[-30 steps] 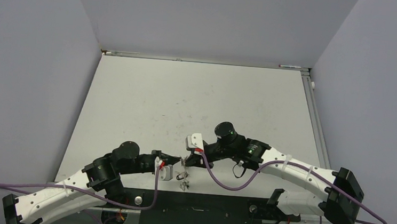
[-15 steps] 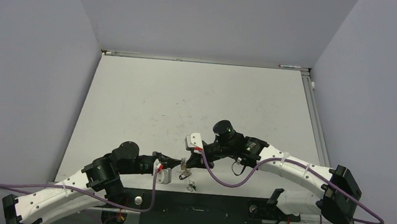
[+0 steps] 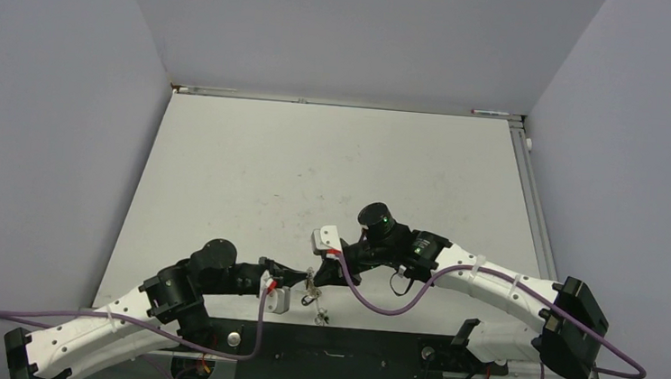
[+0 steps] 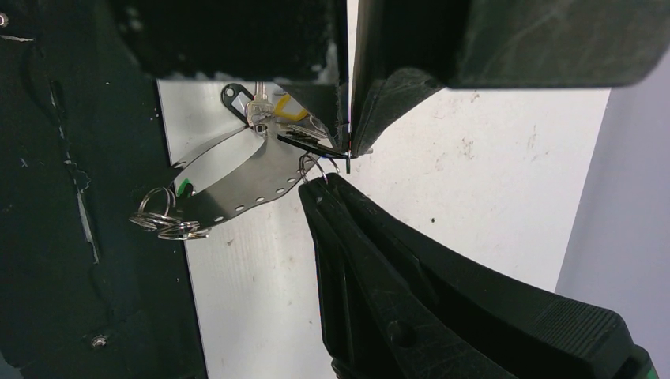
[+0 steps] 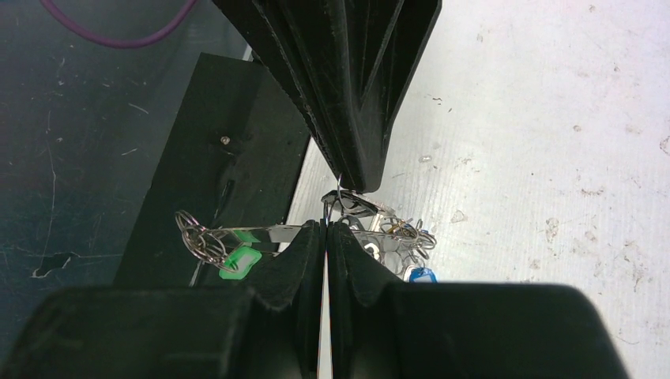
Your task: Put the keys on the keyring
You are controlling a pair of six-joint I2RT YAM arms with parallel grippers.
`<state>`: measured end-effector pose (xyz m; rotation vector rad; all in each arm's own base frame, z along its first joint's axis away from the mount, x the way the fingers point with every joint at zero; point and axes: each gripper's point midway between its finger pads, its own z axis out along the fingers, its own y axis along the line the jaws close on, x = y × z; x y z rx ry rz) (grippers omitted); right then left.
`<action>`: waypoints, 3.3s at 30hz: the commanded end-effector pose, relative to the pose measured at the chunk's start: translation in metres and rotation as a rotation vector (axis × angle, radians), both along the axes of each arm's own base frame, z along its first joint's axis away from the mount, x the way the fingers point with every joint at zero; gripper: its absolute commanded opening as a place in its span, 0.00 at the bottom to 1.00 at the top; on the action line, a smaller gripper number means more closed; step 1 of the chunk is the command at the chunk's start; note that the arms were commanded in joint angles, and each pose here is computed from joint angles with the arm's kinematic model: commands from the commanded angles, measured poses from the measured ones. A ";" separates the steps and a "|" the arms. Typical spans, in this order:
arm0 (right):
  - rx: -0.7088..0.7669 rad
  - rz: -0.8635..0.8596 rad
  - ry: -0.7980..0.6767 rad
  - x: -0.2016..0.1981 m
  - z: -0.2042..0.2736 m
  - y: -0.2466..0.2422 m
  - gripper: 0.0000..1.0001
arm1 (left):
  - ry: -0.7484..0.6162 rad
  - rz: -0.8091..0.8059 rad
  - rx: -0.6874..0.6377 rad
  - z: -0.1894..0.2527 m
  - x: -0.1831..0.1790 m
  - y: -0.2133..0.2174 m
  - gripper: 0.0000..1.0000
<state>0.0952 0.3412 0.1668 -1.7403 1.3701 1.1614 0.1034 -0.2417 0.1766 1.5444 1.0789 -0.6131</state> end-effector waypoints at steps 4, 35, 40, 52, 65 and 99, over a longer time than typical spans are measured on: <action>0.104 0.067 -0.038 -0.001 0.031 0.012 0.05 | -0.008 -0.024 -0.005 0.000 -0.003 -0.004 0.00; 0.088 0.056 -0.035 0.002 0.027 0.014 0.05 | 0.023 -0.104 0.020 -0.007 -0.017 -0.007 0.00; 0.091 0.053 -0.037 0.001 0.029 0.013 0.05 | 0.033 -0.096 0.045 -0.011 -0.016 -0.007 0.00; 0.084 0.061 -0.035 -0.001 0.028 0.014 0.05 | 0.027 -0.086 0.052 -0.012 -0.014 -0.006 0.00; 0.072 0.076 -0.025 -0.011 0.028 0.014 0.05 | -0.066 0.072 -0.016 0.006 0.013 0.004 0.00; 0.069 0.123 -0.024 -0.019 0.024 0.023 0.05 | -0.075 0.052 -0.001 0.002 0.012 0.002 0.00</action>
